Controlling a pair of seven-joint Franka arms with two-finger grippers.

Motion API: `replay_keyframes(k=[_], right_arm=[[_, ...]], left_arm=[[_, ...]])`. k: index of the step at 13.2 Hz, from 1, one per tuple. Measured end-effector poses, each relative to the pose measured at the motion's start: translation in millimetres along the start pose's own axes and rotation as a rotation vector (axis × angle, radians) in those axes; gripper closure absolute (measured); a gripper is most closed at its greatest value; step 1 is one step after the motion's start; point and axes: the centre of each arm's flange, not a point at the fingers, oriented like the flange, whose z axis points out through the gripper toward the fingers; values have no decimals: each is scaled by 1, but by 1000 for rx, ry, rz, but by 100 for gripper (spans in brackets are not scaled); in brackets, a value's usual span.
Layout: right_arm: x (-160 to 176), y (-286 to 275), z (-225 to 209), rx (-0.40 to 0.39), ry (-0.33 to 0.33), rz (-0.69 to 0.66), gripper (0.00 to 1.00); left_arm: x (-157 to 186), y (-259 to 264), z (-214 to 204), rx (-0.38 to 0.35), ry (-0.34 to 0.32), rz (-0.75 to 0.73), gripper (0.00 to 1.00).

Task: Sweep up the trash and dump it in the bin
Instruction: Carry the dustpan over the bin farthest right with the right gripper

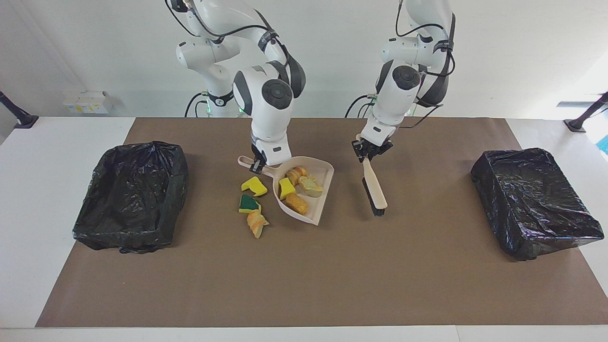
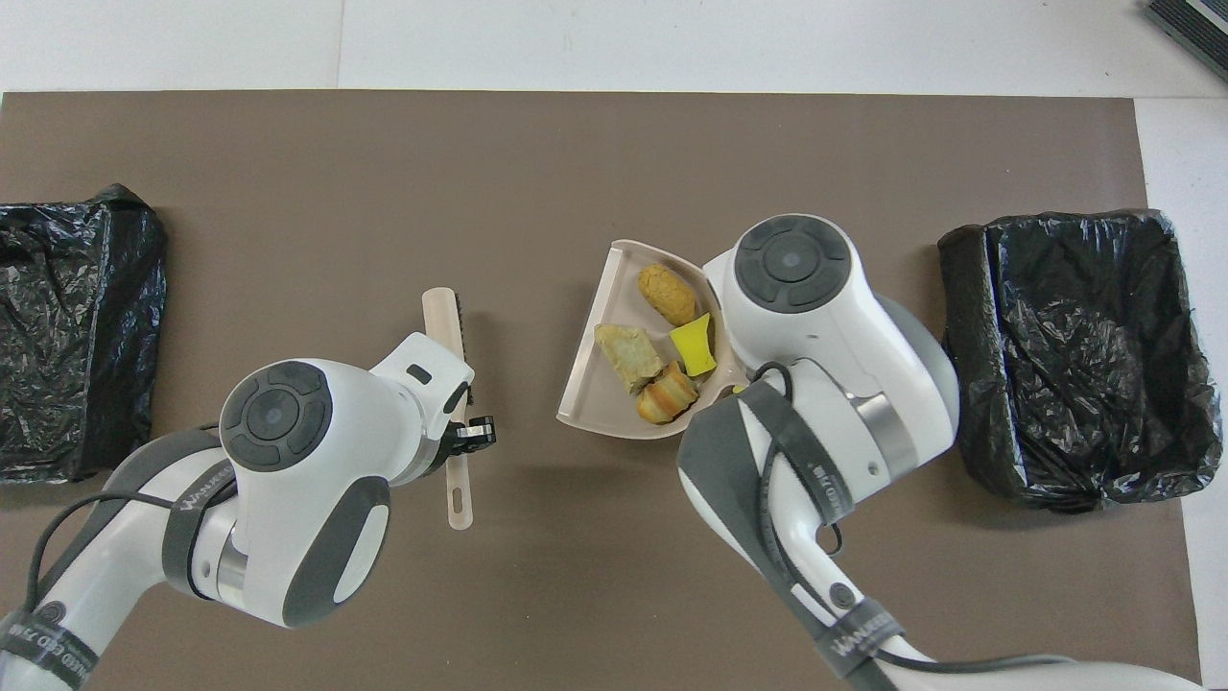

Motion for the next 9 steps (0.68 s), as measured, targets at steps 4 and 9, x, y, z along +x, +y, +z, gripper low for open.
replay_keyframes(k=[4, 9], right_arm=[[-123, 60, -40, 2, 44, 147, 68], [-291, 113, -52, 1, 6, 165, 68]], left_arm=[[-54, 47, 5, 27, -12, 6, 74], [-158, 78, 47, 43, -40, 78, 74]])
